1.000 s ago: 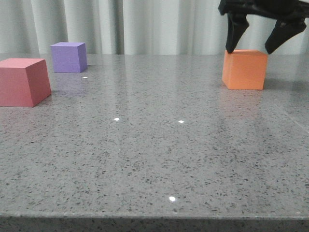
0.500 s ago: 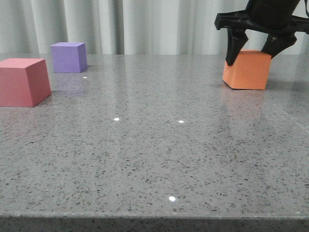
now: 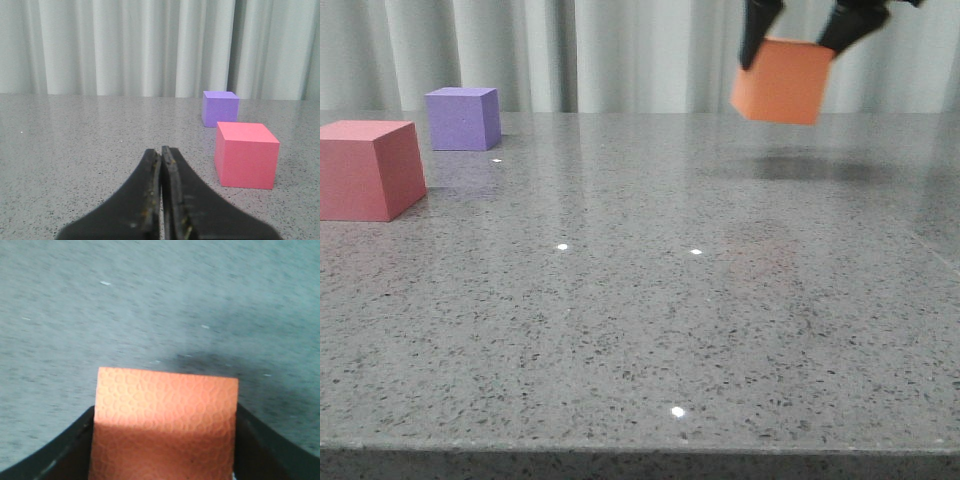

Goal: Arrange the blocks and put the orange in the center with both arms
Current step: 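Lift the orange cube and carry it toward the table's middle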

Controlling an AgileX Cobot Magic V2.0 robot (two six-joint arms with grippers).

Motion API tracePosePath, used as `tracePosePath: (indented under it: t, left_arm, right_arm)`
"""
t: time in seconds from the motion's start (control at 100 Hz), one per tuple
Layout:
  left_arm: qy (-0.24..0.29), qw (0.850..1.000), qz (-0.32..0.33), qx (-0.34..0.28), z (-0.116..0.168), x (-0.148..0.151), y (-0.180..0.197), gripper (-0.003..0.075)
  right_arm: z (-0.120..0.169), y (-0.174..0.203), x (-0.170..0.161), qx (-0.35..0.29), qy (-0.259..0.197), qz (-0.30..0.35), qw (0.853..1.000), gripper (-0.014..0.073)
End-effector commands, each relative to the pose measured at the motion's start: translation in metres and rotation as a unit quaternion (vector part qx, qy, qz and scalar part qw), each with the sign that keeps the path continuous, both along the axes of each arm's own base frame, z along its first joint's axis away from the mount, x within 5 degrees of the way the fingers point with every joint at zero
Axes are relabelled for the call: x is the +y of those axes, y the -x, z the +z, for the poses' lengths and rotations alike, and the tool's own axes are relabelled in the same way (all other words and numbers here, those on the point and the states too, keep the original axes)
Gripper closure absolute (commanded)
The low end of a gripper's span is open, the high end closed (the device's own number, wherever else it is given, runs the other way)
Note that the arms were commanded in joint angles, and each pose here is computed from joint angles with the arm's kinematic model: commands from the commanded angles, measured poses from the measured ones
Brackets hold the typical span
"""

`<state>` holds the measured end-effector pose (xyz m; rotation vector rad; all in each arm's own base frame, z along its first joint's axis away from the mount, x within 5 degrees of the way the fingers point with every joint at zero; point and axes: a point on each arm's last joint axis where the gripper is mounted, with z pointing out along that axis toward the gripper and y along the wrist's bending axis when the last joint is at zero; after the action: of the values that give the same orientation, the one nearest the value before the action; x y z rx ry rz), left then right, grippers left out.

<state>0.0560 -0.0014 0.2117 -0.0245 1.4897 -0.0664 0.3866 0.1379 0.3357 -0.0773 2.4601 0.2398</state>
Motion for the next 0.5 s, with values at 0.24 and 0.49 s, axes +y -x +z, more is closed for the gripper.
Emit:
tracePosePath:
  t: [0.24, 0.49]
  left_arm:
    - [0.004, 0.999, 0.0, -0.039, -0.005, 0.0, 0.002, 0.0741]
    - [0.004, 0.999, 0.0, -0.039, -0.005, 0.0, 0.002, 0.0741]
  right_arm:
    - [0.031, -0.003, 0.071, -0.064, -0.015, -0.008, 0.998, 0.0308]
    - [0.018, -0.015, 0.12, -0.062, -0.018, 0.013, 0.998, 0.0308]
